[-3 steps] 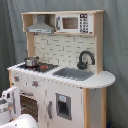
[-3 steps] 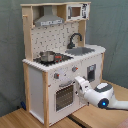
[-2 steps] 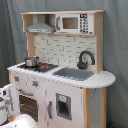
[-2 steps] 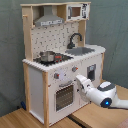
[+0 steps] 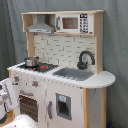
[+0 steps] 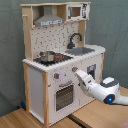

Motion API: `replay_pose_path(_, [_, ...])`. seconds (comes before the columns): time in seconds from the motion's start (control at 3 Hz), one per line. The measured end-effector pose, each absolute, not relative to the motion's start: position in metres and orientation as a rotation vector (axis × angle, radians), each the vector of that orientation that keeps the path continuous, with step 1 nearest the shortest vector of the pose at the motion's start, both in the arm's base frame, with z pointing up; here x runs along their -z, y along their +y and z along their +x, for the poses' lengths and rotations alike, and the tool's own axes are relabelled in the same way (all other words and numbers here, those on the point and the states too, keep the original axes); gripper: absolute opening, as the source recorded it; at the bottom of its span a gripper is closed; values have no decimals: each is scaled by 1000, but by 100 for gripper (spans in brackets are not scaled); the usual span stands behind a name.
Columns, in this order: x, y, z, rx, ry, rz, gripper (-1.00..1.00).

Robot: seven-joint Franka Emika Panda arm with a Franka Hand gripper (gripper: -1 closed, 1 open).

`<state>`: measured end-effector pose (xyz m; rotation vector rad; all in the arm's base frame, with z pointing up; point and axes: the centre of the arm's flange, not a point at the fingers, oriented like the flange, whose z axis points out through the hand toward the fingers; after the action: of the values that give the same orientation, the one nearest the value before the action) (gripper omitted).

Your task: Play with the kitchen

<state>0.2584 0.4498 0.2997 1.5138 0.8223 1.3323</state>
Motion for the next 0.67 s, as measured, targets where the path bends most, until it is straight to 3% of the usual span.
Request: replay_pose_path(0.67, [-327, 447, 259, -1275, 902, 1319, 100])
